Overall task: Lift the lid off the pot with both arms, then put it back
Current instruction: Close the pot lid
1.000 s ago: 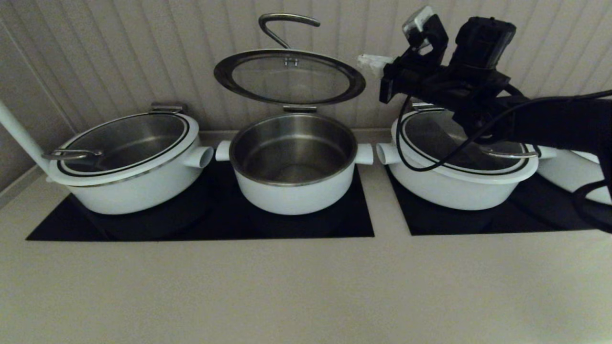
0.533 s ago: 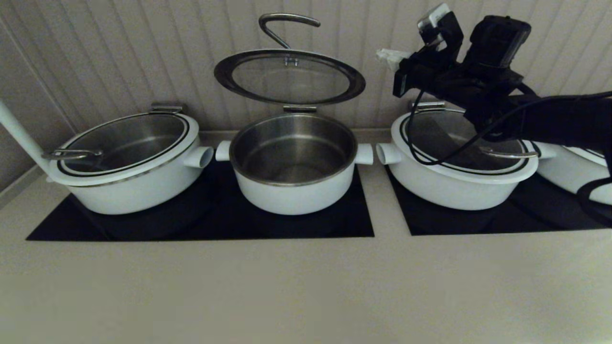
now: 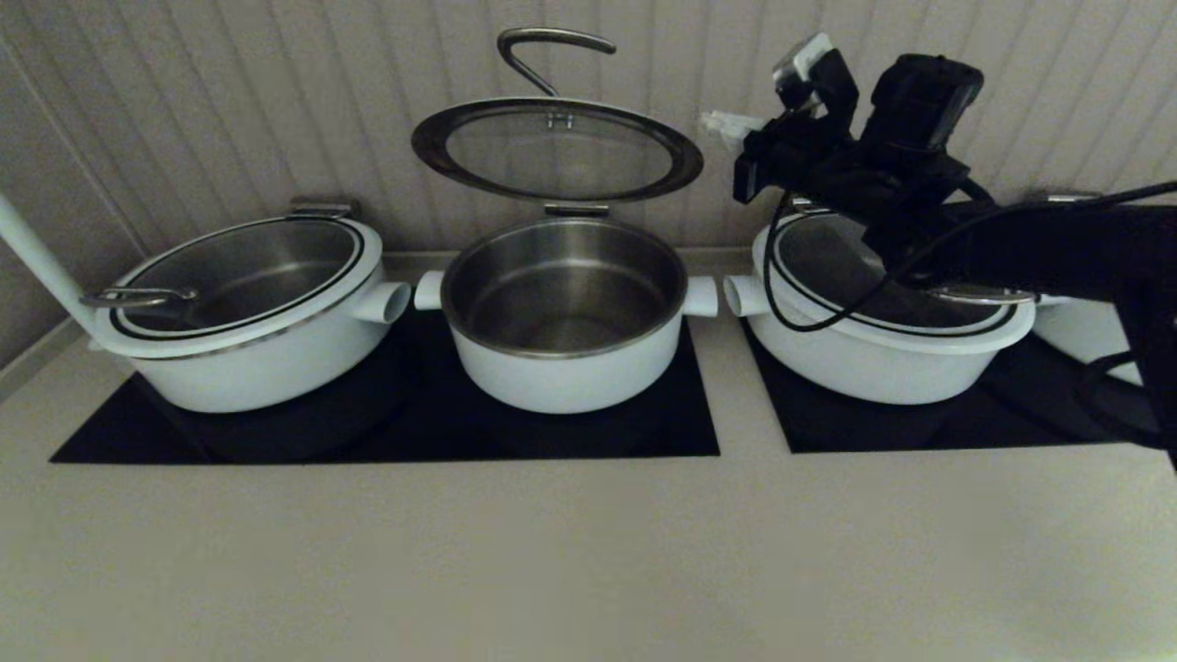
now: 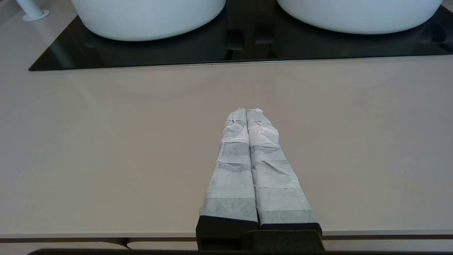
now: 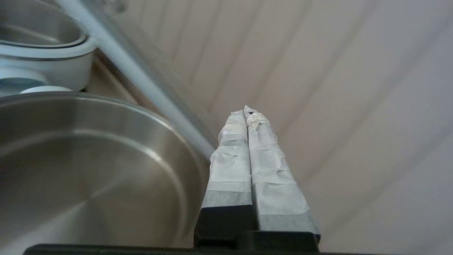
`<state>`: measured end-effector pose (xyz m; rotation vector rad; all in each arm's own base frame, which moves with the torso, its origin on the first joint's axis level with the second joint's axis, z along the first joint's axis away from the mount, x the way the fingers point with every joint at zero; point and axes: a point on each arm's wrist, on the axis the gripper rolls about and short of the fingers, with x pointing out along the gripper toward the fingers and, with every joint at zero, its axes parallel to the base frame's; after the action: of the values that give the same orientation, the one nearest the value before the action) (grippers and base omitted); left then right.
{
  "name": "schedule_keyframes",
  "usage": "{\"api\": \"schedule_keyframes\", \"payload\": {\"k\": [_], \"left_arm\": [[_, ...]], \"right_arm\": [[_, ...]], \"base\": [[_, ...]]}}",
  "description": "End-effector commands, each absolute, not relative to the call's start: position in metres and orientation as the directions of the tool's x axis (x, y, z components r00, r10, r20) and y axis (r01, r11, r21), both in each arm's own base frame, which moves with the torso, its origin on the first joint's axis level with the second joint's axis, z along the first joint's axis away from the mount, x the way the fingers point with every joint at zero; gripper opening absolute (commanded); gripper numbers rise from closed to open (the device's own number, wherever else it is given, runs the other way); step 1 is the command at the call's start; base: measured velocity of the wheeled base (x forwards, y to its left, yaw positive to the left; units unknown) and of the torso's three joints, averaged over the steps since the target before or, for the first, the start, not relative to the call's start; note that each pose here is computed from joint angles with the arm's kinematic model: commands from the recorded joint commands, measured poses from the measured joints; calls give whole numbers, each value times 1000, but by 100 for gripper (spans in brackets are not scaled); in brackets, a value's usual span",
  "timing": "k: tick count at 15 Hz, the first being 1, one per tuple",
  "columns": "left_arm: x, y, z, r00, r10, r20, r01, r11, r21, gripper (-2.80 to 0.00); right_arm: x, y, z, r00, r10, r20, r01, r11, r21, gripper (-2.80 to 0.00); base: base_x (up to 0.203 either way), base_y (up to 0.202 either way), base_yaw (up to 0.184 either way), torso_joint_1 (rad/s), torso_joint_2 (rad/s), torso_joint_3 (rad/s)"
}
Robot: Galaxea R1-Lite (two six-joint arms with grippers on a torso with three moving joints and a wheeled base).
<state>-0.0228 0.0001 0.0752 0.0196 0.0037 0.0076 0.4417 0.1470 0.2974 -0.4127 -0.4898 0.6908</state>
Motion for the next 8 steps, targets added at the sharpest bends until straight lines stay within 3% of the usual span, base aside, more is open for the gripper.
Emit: {"api": "schedule_keyframes", "payload": {"k": [1,8], "left_arm": [[-23,0,75,1000,9,-3,-9,1000,20,-280],[-23,0,75,1000,9,-3,-9,1000,20,-280]], "right_arm": [[446,157,286,657,704,270,-522,684,-510,-280],[443,158,289,652,706,276,-521,682,-514,-280]], "base": [[0,0,0,0,0,0],[0,0,0,0,0,0]]}}
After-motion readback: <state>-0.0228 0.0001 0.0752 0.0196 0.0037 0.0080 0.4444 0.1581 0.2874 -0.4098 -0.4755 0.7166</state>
